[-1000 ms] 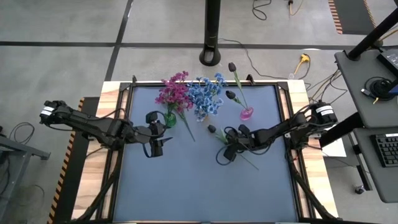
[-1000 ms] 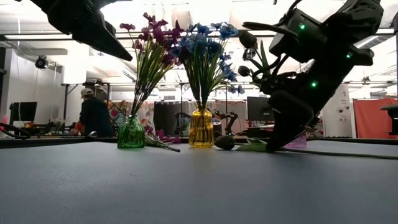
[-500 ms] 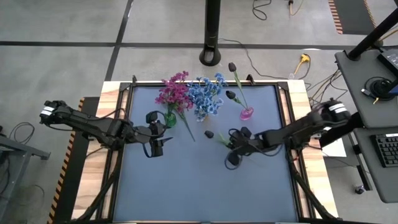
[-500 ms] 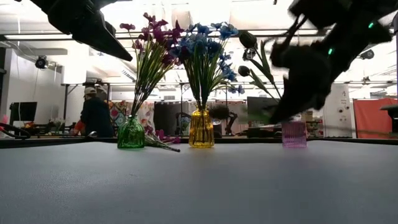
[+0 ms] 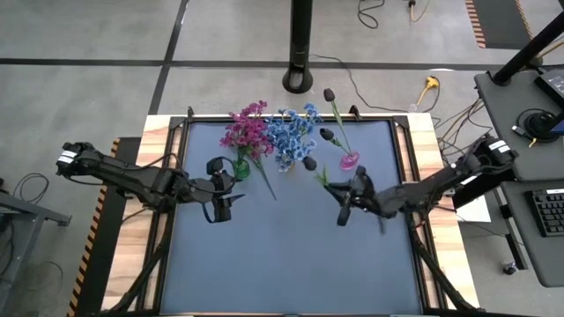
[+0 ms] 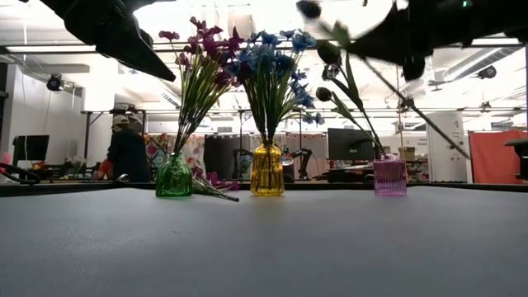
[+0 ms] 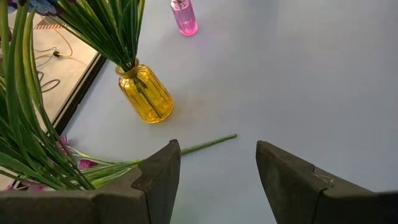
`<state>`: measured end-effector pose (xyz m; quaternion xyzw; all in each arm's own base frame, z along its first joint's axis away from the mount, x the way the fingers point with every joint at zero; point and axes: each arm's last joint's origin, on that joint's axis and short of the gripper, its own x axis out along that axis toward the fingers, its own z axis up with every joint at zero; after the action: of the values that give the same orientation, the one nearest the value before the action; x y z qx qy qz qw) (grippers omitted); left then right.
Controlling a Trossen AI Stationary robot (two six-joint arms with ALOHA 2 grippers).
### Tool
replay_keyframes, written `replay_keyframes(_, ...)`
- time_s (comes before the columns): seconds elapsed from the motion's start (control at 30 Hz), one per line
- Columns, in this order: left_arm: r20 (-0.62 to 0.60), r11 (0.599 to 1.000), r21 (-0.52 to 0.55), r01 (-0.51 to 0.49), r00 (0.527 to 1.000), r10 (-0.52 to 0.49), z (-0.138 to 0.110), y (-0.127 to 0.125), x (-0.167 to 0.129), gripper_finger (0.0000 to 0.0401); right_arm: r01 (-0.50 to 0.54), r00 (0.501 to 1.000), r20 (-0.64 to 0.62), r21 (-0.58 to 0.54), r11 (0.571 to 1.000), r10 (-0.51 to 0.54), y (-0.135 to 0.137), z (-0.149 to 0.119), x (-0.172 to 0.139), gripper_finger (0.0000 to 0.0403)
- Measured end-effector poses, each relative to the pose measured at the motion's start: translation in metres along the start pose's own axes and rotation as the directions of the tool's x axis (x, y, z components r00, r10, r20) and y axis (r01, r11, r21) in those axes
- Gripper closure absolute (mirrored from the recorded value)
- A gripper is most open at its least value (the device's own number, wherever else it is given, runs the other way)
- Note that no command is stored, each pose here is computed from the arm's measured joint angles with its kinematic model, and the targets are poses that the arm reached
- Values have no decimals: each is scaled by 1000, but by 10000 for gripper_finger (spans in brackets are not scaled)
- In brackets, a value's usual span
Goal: Sort flowers into vase by color
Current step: Put the black flower into the purple flower vase
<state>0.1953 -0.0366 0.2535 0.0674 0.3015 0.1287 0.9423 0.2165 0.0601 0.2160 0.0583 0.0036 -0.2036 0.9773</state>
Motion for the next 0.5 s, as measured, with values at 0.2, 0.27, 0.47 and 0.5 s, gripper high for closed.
replay_keyframes(0.2, 4, 1000, 13, 0, 1000, 0, 0, 0, 0, 207, 21, 940, 341, -12, 1000, -15, -17, 22, -19, 381)
replay_keyframes(0.27, 5, 1000, 14, 0, 1000, 0, 1, 0, 0, 207, 55, 893, 446, 4, 998, -51, -25, 30, -26, 381)
replay_keyframes(0.47, 13, 1000, 16, -1, 1000, 0, 1, 0, 0, 207, 242, 820, 522, 53, 969, -234, -50, 48, -22, 381)
replay_keyframes(0.5, 14, 1000, 18, -6, 1000, 5, 1, 0, 0, 207, 265, 808, 530, 63, 962, -257, -54, 52, -21, 381)
